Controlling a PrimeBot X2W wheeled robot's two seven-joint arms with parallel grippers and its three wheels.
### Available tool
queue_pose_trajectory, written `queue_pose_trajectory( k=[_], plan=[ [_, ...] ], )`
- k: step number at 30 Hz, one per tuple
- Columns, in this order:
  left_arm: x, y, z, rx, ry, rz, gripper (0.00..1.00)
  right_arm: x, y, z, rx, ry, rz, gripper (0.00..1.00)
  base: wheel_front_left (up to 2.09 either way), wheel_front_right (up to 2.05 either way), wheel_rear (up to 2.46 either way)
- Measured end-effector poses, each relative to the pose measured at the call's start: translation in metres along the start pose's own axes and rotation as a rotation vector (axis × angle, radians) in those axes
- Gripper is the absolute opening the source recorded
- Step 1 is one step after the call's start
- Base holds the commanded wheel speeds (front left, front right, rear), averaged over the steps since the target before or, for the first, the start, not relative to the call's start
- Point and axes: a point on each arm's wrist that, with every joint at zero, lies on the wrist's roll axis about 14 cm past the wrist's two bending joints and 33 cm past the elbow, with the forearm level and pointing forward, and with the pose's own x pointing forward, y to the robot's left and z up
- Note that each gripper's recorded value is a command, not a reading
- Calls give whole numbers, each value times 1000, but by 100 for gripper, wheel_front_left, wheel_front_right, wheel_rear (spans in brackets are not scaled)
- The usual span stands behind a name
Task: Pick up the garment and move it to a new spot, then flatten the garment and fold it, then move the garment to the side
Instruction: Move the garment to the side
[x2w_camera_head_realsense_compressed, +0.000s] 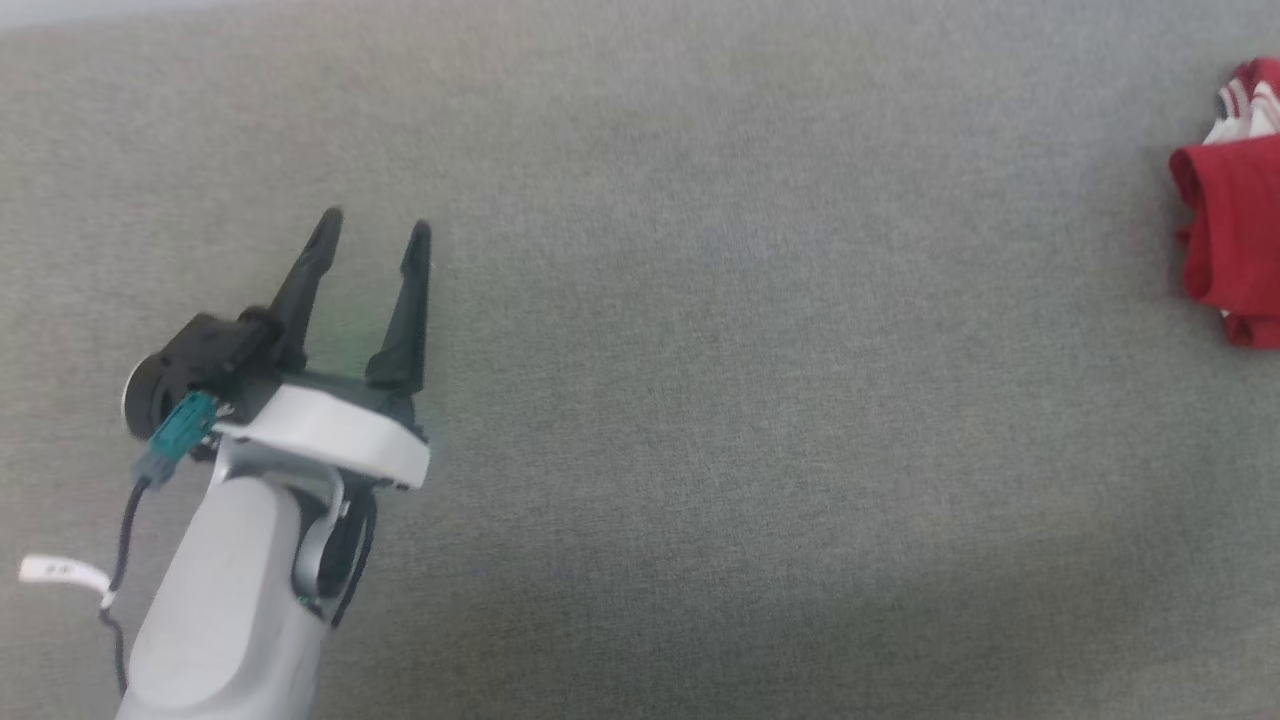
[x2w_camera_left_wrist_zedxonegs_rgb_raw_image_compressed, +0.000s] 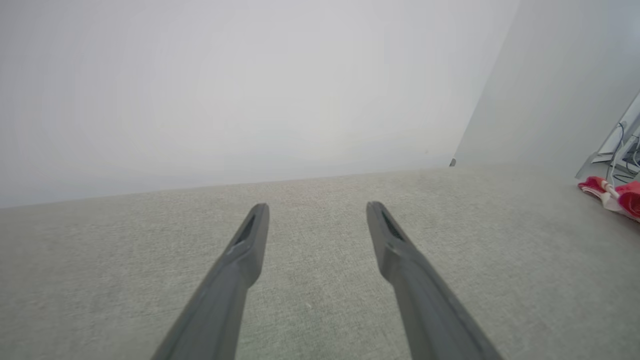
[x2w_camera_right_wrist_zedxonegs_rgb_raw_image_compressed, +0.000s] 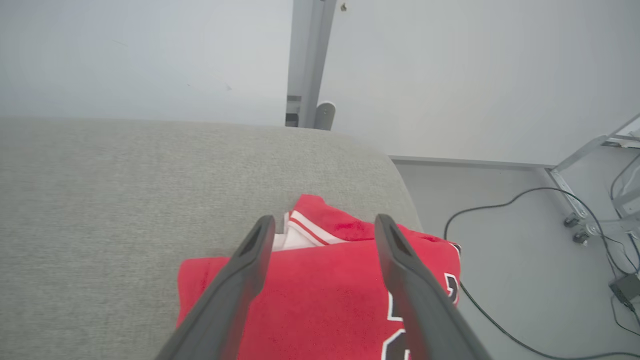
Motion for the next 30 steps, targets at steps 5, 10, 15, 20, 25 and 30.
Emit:
queue_pose_trajectory(
  k=[5, 10, 15, 20, 25, 30],
  plan=[
    [-23, 16, 21, 17, -33, 61, 100, -12, 30, 9, 36, -68, 75, 100, 0, 0, 0],
    [-51, 31, 40, 29, -67, 136, 100, -27, 58, 10, 76, -117, 145, 100, 0, 0, 0],
    [-83, 52, 58, 61, -98, 224, 100, -43, 82, 12, 104, -175, 204, 100, 0, 0, 0],
    [-115, 65, 65, 78, -109, 283, 100, -59, 105, 7, 128, -214, 259, 100, 0, 0, 0],
    [-143, 76, 68, 87, -110, 333, 100, -74, 113, 7, 138, -257, 277, 100, 0, 0, 0],
    [-165, 82, 66, 84, -101, 365, 100, -94, 115, 24, 144, -364, 282, 100, 0, 0, 0]
  ],
)
